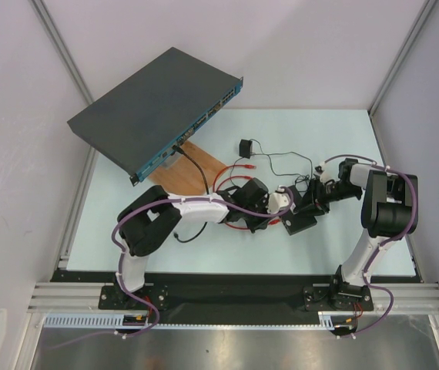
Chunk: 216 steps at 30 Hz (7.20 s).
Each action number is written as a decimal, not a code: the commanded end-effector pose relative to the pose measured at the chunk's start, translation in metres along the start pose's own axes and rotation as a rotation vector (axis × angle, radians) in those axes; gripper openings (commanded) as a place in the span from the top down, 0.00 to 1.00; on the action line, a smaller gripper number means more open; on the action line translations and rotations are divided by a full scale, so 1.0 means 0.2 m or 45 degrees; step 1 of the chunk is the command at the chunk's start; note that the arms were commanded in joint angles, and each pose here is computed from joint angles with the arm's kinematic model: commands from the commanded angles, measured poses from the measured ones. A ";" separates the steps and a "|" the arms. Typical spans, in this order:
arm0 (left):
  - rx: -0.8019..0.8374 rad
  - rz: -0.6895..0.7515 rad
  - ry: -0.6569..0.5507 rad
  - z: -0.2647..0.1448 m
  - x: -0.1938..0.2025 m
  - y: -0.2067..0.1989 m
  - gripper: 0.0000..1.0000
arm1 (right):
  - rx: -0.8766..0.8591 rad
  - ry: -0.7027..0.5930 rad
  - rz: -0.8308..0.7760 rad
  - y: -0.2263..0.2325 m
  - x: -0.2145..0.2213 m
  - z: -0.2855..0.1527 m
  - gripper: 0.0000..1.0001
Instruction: Insert the plug into the switch port
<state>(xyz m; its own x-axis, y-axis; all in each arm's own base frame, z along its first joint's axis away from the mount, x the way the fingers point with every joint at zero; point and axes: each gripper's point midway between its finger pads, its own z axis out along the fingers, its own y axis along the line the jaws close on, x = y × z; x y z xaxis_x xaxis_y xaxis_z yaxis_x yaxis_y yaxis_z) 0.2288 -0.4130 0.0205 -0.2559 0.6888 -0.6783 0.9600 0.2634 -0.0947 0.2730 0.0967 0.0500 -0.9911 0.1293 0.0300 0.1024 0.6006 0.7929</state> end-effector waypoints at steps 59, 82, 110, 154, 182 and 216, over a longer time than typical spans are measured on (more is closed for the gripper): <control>0.144 -0.215 -0.067 -0.02 -0.13 -0.01 1.00 | 0.192 -0.177 -0.138 -0.10 -0.15 -0.08 0.58; 0.252 -0.134 -0.149 -0.08 -0.21 -0.10 1.00 | 0.179 -0.183 -0.097 -0.08 -0.13 -0.04 0.60; 0.271 -0.100 -0.230 -0.13 -0.27 -0.12 1.00 | 0.205 -0.170 -0.115 -0.08 -0.10 -0.03 0.58; 0.092 -0.181 -0.180 0.07 -0.40 0.09 1.00 | 0.061 0.038 -0.110 0.05 0.11 0.14 0.73; 0.090 -0.036 -0.076 -0.10 -0.31 0.25 0.91 | 0.039 -0.009 -0.057 0.05 0.13 0.08 0.74; -0.377 -0.095 -0.643 -1.27 -1.33 0.52 0.00 | -0.034 -1.038 -0.911 1.05 -0.65 -0.90 0.00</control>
<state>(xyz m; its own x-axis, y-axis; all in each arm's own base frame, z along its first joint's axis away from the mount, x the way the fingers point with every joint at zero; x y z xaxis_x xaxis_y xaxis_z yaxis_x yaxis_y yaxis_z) 0.3481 -0.4040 0.3689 -0.1158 0.3243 -0.9388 0.9069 0.4200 0.0332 0.3996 0.0576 0.2728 -0.6036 0.2640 -0.7523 -0.4102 0.7063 0.5769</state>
